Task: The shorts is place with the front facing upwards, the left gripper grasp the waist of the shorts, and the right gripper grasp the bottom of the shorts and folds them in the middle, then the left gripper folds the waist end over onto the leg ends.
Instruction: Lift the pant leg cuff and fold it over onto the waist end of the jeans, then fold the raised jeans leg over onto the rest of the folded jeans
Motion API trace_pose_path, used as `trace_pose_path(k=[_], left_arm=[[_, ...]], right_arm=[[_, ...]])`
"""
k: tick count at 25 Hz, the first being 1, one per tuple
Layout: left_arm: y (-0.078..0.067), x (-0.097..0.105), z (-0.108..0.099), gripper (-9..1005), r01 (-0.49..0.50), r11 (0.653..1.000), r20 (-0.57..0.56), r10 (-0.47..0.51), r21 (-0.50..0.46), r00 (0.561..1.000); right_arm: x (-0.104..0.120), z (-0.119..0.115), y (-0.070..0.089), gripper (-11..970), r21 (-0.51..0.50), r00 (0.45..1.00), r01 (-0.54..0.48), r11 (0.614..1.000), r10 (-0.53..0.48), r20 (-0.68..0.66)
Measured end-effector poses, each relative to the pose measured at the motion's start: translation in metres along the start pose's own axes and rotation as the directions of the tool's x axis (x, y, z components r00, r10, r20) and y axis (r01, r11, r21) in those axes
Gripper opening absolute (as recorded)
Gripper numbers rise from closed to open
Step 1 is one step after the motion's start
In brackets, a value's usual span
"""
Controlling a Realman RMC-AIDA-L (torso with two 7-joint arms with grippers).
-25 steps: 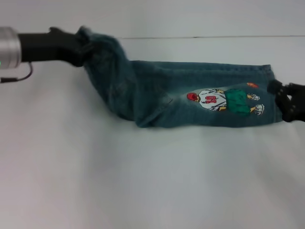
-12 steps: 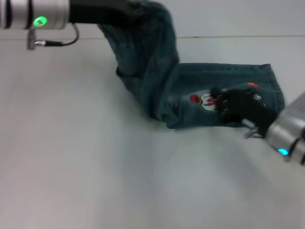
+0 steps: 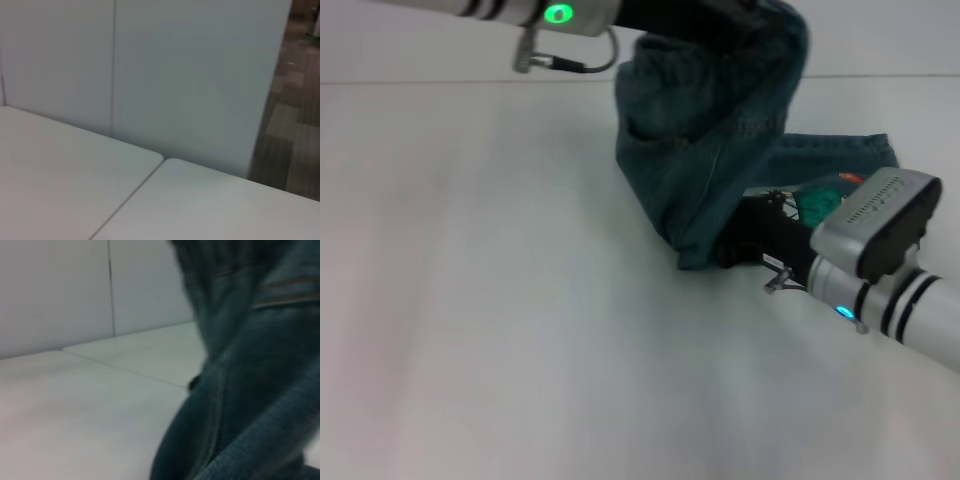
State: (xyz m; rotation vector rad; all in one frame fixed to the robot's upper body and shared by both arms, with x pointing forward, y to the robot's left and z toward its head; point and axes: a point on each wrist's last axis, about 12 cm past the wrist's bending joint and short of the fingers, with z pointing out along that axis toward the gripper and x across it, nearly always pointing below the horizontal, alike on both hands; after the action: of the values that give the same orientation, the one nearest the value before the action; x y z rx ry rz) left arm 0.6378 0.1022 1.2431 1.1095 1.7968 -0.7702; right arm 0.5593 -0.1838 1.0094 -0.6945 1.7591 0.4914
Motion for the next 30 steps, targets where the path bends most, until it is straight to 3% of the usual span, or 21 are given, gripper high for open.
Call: trace_pose_path(k=[11, 16, 22, 30], left_arm=[[-0.018, -0.012, 0.027, 41, -0.049, 0.998, -0.026, 0.05, 0.05, 0.998], [-0.016, -0.007, 0.029, 41, -0.042, 0.998, -0.038, 0.043, 0.044, 0.998], [-0.011, 0.002, 0.03, 40, -0.028, 0.999, -0.056, 0.03, 0.03, 0.998], [-0.021, 0.011, 0.04, 67, -0.077, 0.994, -0.072, 0.083, 0.076, 0.994]], right_arm=[[-0.013, 0.021, 0.018, -1, -0.1, 0.998, 0.045, 0.994, -0.048, -0.028], [-0.009, 0.014, 0.021, -1, -0.119, 0.999, 0.03, 0.992, -0.031, -0.008], [0.02, -0.04, 0.004, -1, -0.066, 0.998, 0.005, 0.998, -0.001, 0.064], [0.051, -0.162, -0.026, -2, 0.156, 0.967, -0.117, 0.981, 0.077, 0.243]])
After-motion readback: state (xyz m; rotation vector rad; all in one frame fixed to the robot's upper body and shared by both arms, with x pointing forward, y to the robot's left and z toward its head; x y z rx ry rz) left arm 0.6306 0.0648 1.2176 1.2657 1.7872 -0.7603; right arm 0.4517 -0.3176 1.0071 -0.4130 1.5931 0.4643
